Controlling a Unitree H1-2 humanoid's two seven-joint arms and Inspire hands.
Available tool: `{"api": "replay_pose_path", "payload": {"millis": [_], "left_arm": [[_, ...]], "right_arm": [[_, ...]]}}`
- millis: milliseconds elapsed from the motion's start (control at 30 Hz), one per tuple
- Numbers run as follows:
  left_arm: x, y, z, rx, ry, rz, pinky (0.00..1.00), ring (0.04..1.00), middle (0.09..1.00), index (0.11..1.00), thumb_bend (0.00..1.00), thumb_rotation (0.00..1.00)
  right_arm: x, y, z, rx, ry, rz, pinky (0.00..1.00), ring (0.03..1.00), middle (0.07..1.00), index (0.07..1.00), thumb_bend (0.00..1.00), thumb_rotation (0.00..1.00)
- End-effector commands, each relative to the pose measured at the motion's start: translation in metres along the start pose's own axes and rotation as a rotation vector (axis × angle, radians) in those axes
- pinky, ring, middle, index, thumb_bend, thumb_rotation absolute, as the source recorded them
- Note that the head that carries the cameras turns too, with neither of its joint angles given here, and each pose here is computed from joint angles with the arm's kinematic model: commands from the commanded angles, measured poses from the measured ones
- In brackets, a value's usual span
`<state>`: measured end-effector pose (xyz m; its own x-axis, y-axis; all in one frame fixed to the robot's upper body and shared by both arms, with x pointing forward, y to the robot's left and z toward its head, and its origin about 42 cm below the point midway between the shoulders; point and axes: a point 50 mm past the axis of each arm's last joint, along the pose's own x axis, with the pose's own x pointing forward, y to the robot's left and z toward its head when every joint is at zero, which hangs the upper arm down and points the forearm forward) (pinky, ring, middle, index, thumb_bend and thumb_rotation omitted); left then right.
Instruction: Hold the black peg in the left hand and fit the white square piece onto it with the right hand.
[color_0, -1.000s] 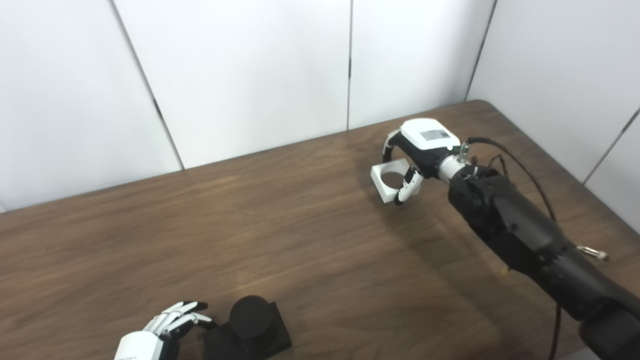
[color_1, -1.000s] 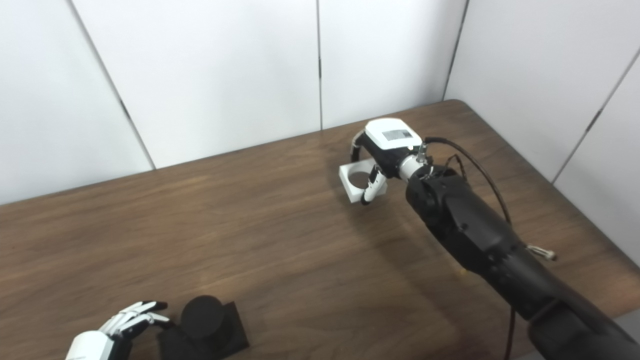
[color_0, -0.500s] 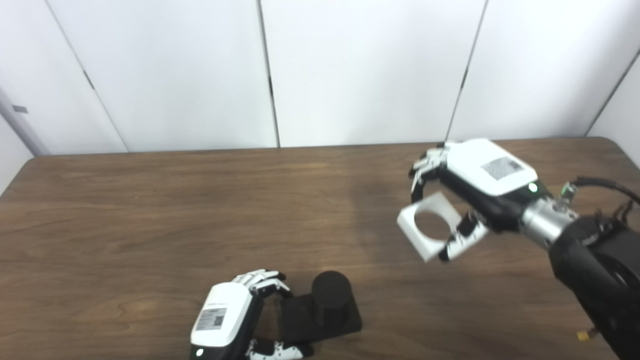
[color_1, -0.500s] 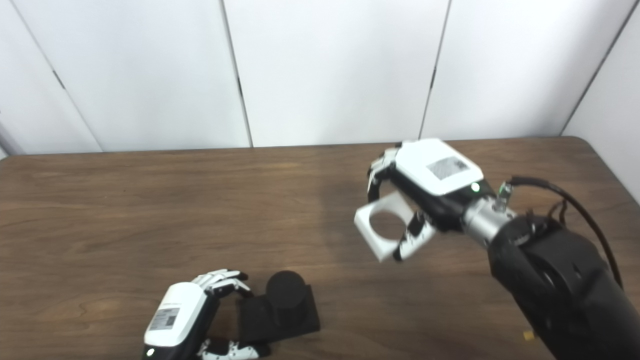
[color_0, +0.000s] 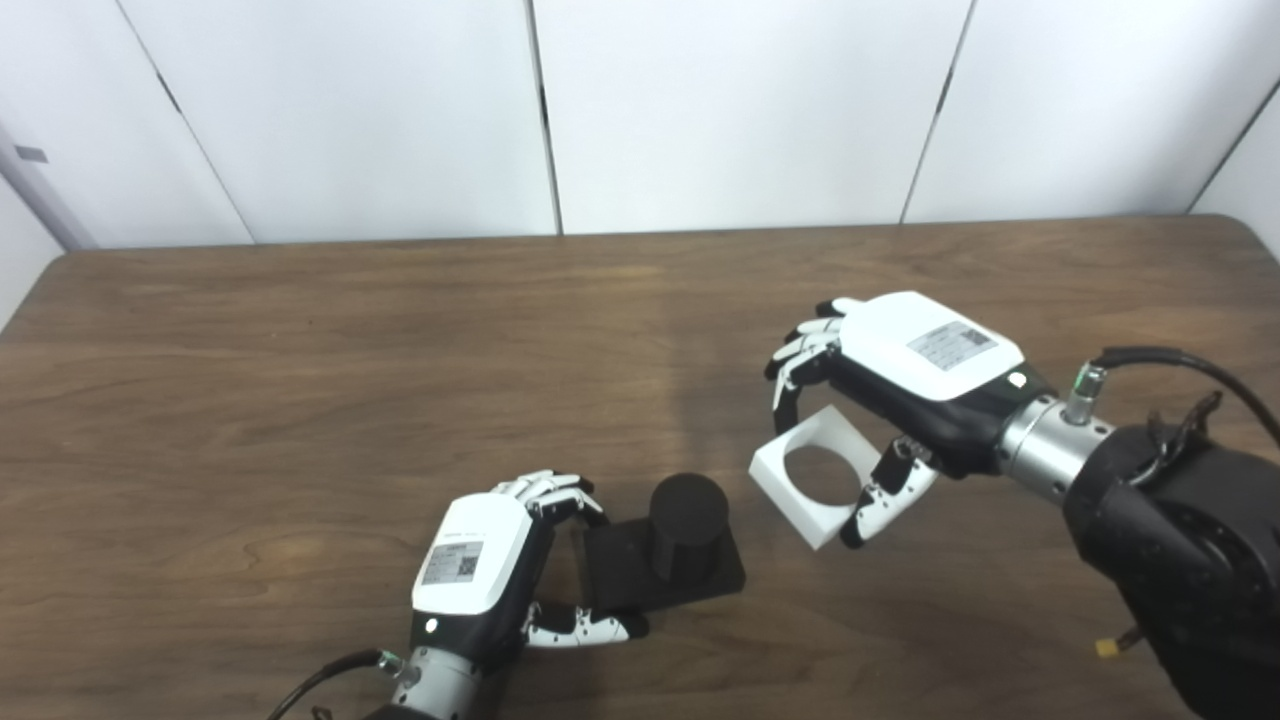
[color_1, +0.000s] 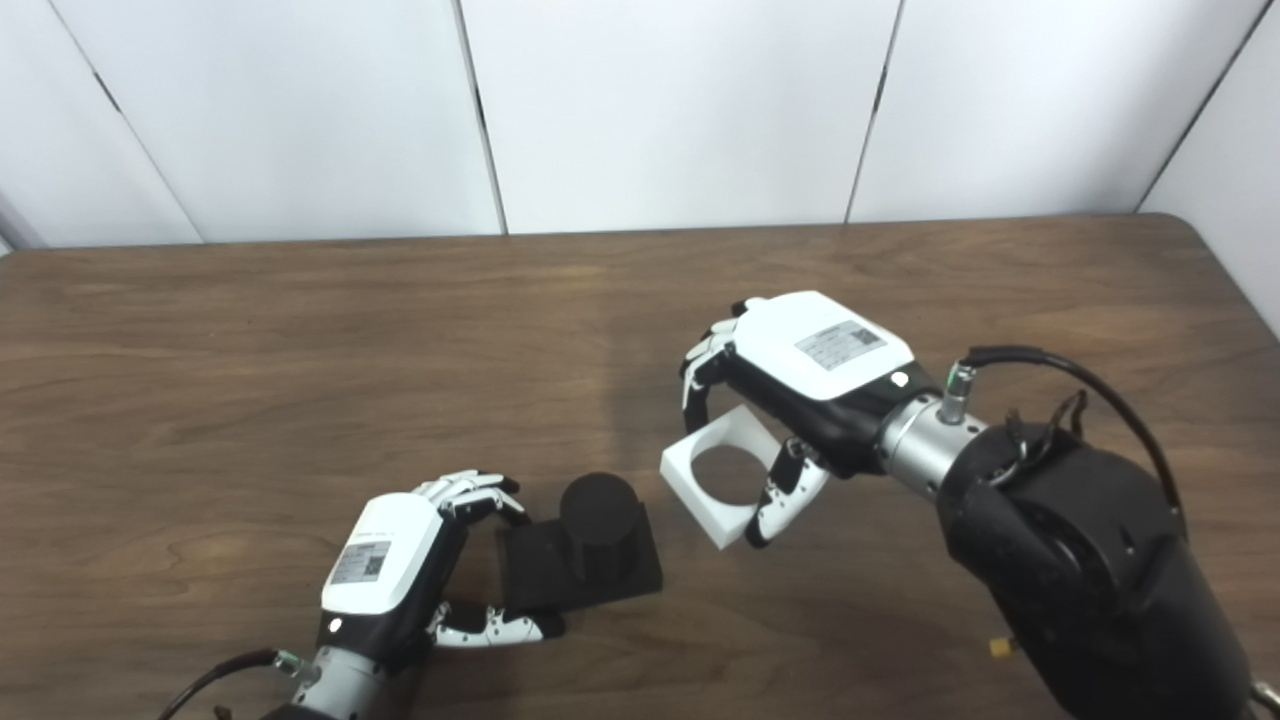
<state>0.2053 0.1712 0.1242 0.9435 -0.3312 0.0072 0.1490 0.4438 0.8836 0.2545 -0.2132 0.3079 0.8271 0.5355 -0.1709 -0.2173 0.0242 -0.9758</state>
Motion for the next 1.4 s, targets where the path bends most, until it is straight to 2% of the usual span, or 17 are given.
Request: {"api": "replay_pose_path", "payload": {"millis": [0, 233, 400, 900, 1133, 1367], "left_arm": [[-0.002, -0.004, 0.002, -0.008, -0.010, -0.053, 0.74, 0.818, 0.775, 0.487, 0.52, 0.05], [-0.001, -0.001, -0.001, -0.012, -0.009, -0.064, 0.74, 0.827, 0.782, 0.487, 0.51, 0.05], [-0.001, -0.001, -0.002, -0.004, -0.006, -0.076, 0.76, 0.833, 0.781, 0.488, 0.51, 0.05], [-0.001, -0.003, 0.000, -0.011, -0.011, -0.080, 0.74, 0.830, 0.783, 0.487, 0.51, 0.05], [-0.001, -0.004, 0.003, -0.017, -0.013, -0.077, 0.74, 0.828, 0.780, 0.488, 0.51, 0.05], [-0.001, -0.004, 0.006, -0.017, -0.014, -0.073, 0.76, 0.830, 0.780, 0.487, 0.51, 0.05]], "right_arm": [[-0.002, -0.009, 0.007, -0.045, -0.028, -0.054, 0.97, 0.875, 0.803, 0.485, 0.52, 0.13], [0.005, -0.002, 0.014, -0.024, -0.051, -0.053, 0.98, 0.877, 0.801, 0.485, 0.52, 0.13], [0.008, -0.006, 0.021, -0.026, -0.068, -0.078, 0.98, 0.881, 0.802, 0.484, 0.52, 0.13], [0.026, -0.010, 0.039, -0.023, -0.122, -0.109, 1.00, 0.889, 0.801, 0.484, 0.52, 0.13], [0.033, -0.007, 0.047, -0.034, -0.139, -0.075, 1.00, 0.902, 0.802, 0.483, 0.52, 0.14], [0.036, 0.003, 0.045, -0.036, -0.149, -0.044, 0.99, 0.895, 0.795, 0.484, 0.52, 0.14]]}}
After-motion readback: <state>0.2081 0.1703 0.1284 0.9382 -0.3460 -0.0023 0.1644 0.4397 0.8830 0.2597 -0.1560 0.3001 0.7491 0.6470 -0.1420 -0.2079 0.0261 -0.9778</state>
